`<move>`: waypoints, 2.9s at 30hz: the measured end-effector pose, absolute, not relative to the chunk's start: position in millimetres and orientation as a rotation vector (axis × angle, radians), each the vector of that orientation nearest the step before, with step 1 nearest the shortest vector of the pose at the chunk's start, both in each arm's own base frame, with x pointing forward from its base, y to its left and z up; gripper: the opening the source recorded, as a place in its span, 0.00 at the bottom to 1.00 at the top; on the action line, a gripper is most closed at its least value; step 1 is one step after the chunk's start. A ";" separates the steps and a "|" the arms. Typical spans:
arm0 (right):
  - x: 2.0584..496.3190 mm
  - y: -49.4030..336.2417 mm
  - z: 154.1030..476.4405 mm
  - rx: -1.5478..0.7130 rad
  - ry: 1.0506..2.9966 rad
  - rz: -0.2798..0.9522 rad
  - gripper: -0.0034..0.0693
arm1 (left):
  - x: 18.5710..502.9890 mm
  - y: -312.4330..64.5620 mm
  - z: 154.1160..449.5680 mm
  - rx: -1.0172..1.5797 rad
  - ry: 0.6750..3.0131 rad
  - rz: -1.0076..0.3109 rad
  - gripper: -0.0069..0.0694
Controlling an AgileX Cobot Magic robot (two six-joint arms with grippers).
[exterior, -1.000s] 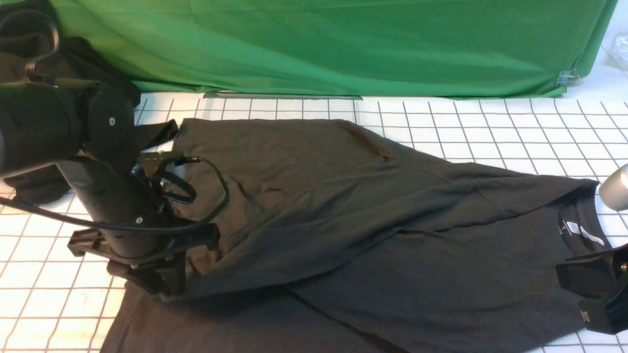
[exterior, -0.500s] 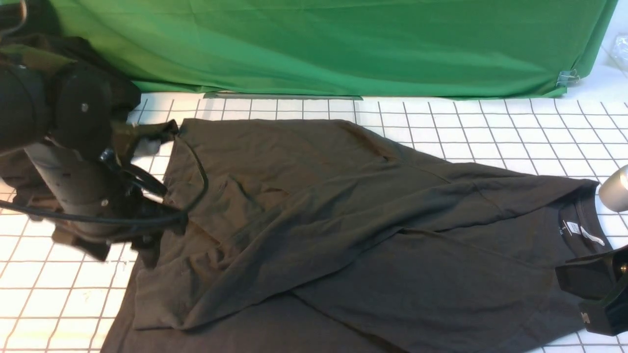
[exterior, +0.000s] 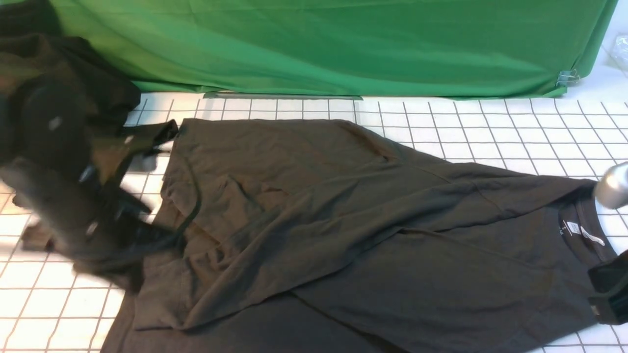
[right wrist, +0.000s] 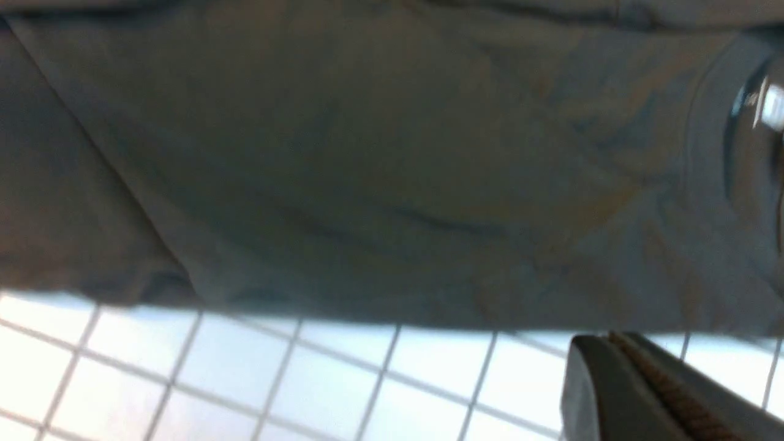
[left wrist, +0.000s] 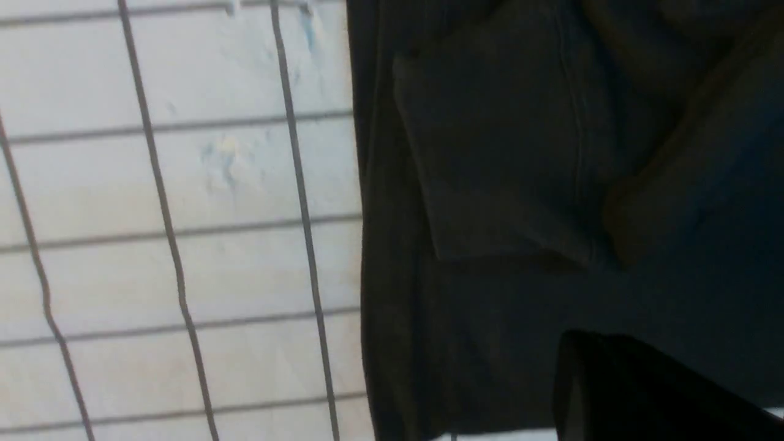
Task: Fold a long-sleeved shirt over a white checkered tablecloth.
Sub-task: 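Grasp the near edge of the shirt at its hem and shoulder corners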
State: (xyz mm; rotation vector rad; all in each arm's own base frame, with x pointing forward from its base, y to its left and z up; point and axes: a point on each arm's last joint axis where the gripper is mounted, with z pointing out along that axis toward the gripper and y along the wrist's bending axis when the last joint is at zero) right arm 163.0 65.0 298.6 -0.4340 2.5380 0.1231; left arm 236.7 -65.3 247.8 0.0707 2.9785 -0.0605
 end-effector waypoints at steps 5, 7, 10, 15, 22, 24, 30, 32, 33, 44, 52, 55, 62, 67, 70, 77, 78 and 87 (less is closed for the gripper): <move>175.1 70.3 284.4 -0.492 2.642 0.087 0.04 | 193.7 -53.4 221.6 -0.003 3.082 -0.025 0.10; 177.4 73.2 280.3 -0.514 2.664 0.104 0.04 | 184.1 -49.5 212.0 -0.007 3.107 0.007 0.13; 178.3 77.8 279.1 -0.542 2.659 0.159 0.04 | 179.2 -43.6 201.8 0.000 3.097 0.081 0.22; 178.8 81.7 280.2 -0.546 2.637 0.216 0.04 | 182.9 -43.0 192.2 0.002 2.994 0.063 0.48; 178.8 82.0 280.3 -0.558 2.633 0.218 0.04 | 179.8 -42.7 170.2 -0.095 2.990 0.046 0.82; 178.8 82.0 280.3 -0.561 2.632 0.217 0.04 | 180.7 -43.0 162.6 -0.112 3.021 0.059 0.84; 178.8 82.1 280.3 -0.574 2.629 0.215 0.05 | 186.3 -46.0 153.8 -0.140 3.082 0.065 0.75; 178.4 82.1 280.2 -0.580 2.631 0.216 0.05 | 187.7 -47.6 153.8 -0.150 3.084 0.045 0.62; 177.9 81.9 279.9 -0.592 2.635 0.212 0.05 | 188.5 -48.9 154.7 -0.157 3.082 0.028 0.50; 175.1 81.0 278.6 -0.650 2.656 0.198 0.06 | 186.6 -46.2 201.0 -0.052 2.996 0.032 0.12; 167.9 98.1 277.0 -0.920 2.600 0.369 0.06 | 157.5 -40.5 233.6 -0.085 2.951 -0.030 0.12; 165.1 115.5 270.9 -1.069 2.564 0.401 0.06 | 151.5 -39.8 238.9 -0.092 2.940 -0.052 0.12; 162.3 167.2 236.4 -1.396 2.481 0.283 0.25 | 148.8 -39.9 240.3 -0.096 2.940 -0.065 0.12; 169.8 181.0 208.9 -1.490 2.505 0.186 0.62 | 148.5 -39.8 240.3 -0.079 2.944 -0.063 0.12; 175.7 186.3 194.0 -1.507 2.524 0.162 0.74 | 148.5 -39.8 240.3 -0.073 2.944 -0.062 0.12; 187.2 193.6 162.9 -1.566 2.537 0.091 0.73 | 148.4 -40.0 240.3 -0.056 2.945 -0.063 0.12; 188.6 194.3 158.3 -1.577 2.538 0.079 0.69 | 148.4 -40.0 240.3 -0.056 2.945 -0.063 0.12; 190.0 193.7 155.4 -1.611 2.551 0.044 0.14 | 145.6 -40.6 240.4 -0.049 2.968 -0.076 0.12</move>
